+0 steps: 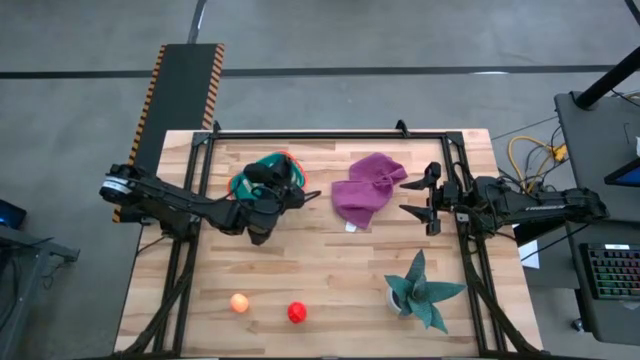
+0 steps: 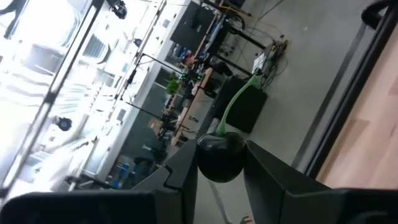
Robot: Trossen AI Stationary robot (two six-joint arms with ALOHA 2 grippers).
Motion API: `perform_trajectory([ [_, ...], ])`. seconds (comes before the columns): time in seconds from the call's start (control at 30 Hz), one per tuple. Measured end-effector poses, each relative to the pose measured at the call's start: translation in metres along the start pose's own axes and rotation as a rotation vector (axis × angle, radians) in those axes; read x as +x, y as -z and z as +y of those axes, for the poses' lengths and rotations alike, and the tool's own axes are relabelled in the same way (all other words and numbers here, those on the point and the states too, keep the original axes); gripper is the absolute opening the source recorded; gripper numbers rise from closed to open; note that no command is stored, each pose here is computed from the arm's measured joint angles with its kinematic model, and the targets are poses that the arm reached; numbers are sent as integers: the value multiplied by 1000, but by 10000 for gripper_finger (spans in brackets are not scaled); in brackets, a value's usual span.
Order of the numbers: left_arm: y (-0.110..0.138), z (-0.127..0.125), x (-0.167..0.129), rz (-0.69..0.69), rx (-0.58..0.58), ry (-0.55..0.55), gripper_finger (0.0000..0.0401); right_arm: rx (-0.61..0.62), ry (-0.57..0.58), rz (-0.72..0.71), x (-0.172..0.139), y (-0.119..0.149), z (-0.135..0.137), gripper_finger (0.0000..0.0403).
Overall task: Pick and placing Produce into tupperware
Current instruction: Put the black cherry into the blue basket
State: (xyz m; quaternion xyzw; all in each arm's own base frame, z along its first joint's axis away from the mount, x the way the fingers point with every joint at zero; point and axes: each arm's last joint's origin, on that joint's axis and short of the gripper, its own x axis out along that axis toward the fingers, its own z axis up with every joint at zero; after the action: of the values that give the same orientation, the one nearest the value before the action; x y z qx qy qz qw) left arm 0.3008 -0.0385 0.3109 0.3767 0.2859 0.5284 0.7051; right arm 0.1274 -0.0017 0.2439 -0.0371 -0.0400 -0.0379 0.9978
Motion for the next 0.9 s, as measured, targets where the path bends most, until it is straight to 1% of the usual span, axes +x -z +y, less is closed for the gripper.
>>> perform_trajectory([
  [0.1, 0, 0, 0, -3, -62, 2, 84, 0, 0, 0, 0, 0, 0, 247],
  [0.23, -1, 1, 0, -19, -220, 18, 84, 0, 0, 0, 0, 0, 0, 247],
  [0.33, -2, 2, 0, -65, -343, 70, 84, 0, 0, 0, 0, 0, 0, 247],
  [0.47, -4, 1, 1, -127, -471, 156, 84, 0, 0, 0, 0, 0, 0, 247],
  [0.63, -7, -2, 2, -202, -549, 273, 83, 0, 0, -1, 0, 0, 0, 247],
  [0.8, -13, -4, 0, -333, -593, 459, 84, 0, 0, -1, 0, 0, 0, 247],
  [0.9, -16, -5, -3, -431, -598, 582, 84, 0, 0, -2, 0, 0, 0, 247],
])
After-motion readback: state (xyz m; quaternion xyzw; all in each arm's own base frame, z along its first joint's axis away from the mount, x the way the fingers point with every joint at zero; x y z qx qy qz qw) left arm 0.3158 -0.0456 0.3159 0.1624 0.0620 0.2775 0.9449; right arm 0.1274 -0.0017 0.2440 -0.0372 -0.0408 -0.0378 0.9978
